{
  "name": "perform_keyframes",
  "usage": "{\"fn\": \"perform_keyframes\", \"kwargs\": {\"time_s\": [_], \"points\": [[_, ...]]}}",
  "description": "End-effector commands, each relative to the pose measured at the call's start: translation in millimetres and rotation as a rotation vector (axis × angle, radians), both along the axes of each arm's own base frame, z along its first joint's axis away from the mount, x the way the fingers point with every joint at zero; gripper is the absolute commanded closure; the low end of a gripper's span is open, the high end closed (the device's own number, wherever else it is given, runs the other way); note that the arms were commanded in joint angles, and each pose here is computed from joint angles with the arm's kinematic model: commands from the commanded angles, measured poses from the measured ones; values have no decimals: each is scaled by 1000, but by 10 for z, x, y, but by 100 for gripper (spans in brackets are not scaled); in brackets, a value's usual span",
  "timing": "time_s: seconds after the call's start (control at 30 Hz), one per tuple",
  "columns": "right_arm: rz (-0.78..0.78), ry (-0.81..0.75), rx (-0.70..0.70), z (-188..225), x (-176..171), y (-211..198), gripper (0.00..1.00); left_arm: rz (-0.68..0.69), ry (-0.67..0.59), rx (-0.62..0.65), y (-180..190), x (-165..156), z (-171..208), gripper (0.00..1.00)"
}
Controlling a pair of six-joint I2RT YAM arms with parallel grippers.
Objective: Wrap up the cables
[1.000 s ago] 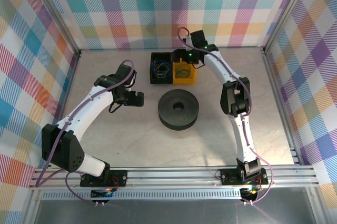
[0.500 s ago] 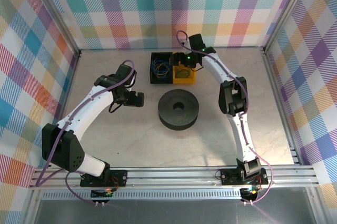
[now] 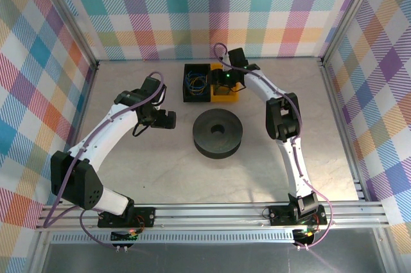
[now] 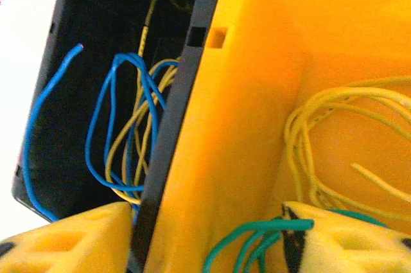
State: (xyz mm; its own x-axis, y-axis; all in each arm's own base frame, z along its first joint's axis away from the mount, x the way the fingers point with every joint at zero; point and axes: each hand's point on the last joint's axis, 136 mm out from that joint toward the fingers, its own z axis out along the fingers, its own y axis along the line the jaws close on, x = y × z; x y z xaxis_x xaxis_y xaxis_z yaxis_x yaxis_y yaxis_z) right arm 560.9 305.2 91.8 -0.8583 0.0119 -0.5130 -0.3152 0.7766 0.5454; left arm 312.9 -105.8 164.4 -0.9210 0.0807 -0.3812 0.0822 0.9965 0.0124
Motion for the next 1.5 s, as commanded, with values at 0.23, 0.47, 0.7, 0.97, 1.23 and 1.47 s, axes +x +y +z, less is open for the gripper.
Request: {"fn": "perform_keyframes", "kwargs": {"time_s": [0.23, 0.47, 0.7, 0.97, 1.23, 1.47], "points": [[2, -84, 51, 472, 4, 79, 63, -24, 5, 15, -18, -13, 26, 0], [-4, -106, 43, 556, -26, 40, 69, -25, 8, 11, -18, -30, 16, 0], [-11, -139, 41, 709, -75, -5, 85, -22, 4, 9, -12, -47, 29, 0], [-11, -163, 41, 867, -159, -51, 100, -18, -6, 3, -2, -70, 51, 0], [7, -195, 39, 1088, -367, -129, 100, -21, -17, -12, -22, -66, 71, 0], [88, -235, 67, 1392, -740, -169, 100, -34, -42, -74, -157, 37, 109, 0]]}}
